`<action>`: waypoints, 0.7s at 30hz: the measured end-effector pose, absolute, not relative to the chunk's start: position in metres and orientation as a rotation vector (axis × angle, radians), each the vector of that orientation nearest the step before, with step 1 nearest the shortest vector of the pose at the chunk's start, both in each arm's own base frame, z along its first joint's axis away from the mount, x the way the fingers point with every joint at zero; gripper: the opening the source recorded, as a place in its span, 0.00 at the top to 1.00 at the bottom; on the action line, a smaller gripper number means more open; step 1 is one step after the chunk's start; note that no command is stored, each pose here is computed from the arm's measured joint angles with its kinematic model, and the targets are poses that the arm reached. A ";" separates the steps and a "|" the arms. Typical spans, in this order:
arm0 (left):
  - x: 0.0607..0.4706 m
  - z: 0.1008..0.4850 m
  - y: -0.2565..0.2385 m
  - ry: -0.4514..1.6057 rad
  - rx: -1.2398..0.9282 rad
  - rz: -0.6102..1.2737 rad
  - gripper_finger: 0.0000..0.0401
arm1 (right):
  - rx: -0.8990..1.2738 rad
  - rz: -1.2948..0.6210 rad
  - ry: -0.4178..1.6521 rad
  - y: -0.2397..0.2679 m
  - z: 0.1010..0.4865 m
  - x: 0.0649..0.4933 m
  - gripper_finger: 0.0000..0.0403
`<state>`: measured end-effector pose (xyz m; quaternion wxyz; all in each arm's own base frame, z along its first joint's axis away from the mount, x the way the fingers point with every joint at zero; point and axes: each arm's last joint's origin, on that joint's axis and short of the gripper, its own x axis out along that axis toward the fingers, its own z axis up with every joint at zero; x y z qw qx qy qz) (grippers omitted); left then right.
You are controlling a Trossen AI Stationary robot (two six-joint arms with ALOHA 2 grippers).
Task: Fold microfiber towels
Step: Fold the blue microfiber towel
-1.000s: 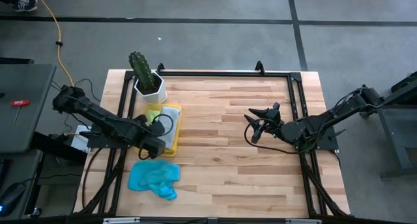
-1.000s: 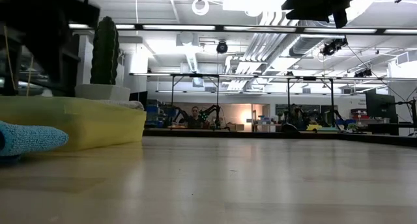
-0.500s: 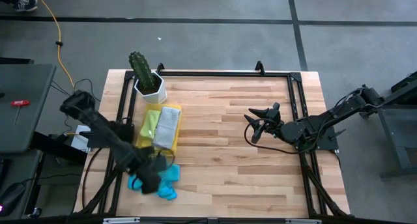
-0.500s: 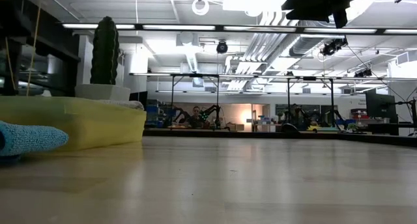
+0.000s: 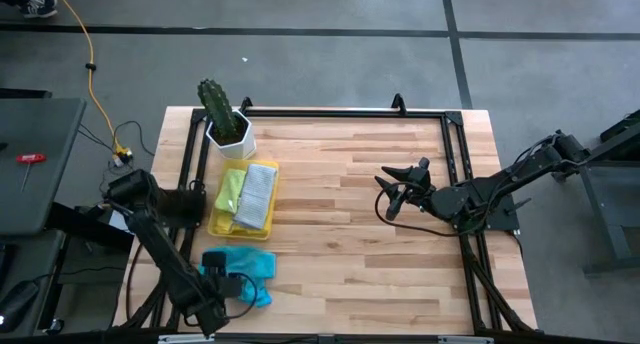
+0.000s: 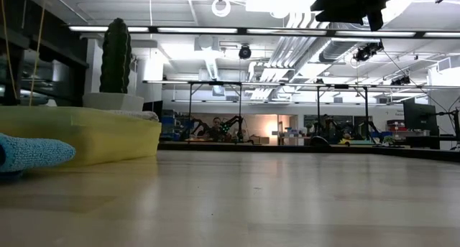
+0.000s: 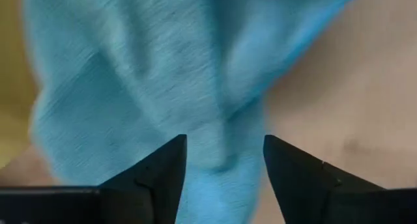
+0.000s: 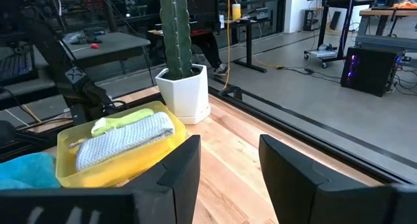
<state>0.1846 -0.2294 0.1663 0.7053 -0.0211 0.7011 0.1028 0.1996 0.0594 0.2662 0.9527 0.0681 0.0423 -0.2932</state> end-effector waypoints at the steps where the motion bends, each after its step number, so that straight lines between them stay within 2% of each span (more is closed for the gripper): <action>1: 0.183 0.165 -0.228 1.574 -0.035 0.256 0.51 | 0.138 -0.596 0.086 0.059 0.266 0.200 0.63; 7: 0.182 0.165 -0.225 1.604 -0.045 0.301 0.47 | 0.138 -0.596 0.086 0.059 0.266 0.200 0.63; 21: 0.179 0.150 -0.215 1.684 -0.068 0.320 0.49 | 0.134 -0.596 0.089 0.059 0.266 0.200 0.63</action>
